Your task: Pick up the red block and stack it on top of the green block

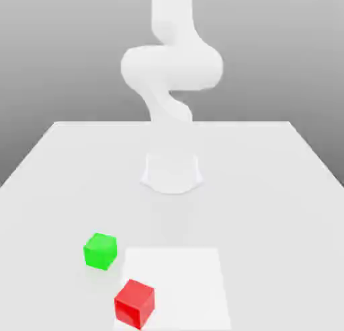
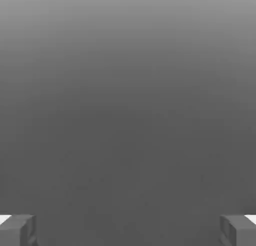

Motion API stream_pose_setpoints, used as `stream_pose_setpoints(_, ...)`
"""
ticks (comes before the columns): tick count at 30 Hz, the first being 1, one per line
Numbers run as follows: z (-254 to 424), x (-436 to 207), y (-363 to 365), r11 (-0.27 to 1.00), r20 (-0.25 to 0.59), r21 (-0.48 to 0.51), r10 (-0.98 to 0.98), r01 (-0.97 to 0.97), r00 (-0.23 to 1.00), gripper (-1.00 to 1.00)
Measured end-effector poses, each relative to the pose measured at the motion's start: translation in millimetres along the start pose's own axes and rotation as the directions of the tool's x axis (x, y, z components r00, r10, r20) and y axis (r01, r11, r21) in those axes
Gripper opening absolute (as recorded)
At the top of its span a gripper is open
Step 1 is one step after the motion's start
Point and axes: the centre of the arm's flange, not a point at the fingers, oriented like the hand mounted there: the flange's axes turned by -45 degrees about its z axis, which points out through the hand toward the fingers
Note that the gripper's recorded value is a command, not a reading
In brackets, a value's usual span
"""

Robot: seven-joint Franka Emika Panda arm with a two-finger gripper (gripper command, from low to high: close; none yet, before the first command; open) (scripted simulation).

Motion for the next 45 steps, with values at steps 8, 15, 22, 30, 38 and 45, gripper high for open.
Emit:
stream_pose_setpoints(8, 160.2, -31.2, 18.4, 0.991, 0.227, -0.082, 0.126, -0.110, 0.966, 0.00)
stream_pose_setpoints(15, 280.4, -97.3, 40.2, 0.968, 0.401, -0.161, 0.243, -0.193, 0.883, 0.00)
stream_pose_setpoints(22, 375.1, -192.7, 60.2, 0.931, 0.548, -0.247, 0.363, -0.269, 0.753, 0.00)
stream_pose_setpoints(30, 451.8, -278.6, 65.0, 0.914, 0.601, -0.282, 0.406, -0.293, 0.688, -1.00)
stream_pose_setpoints(38, 445.9, -272.7, 64.8, 0.913, 0.601, -0.282, 0.407, -0.294, 0.688, -1.00)
stream_pose_setpoints(45, 382.8, -247.6, 83.9, 0.824, 0.543, -0.377, 0.567, -0.423, 0.620, -1.00)
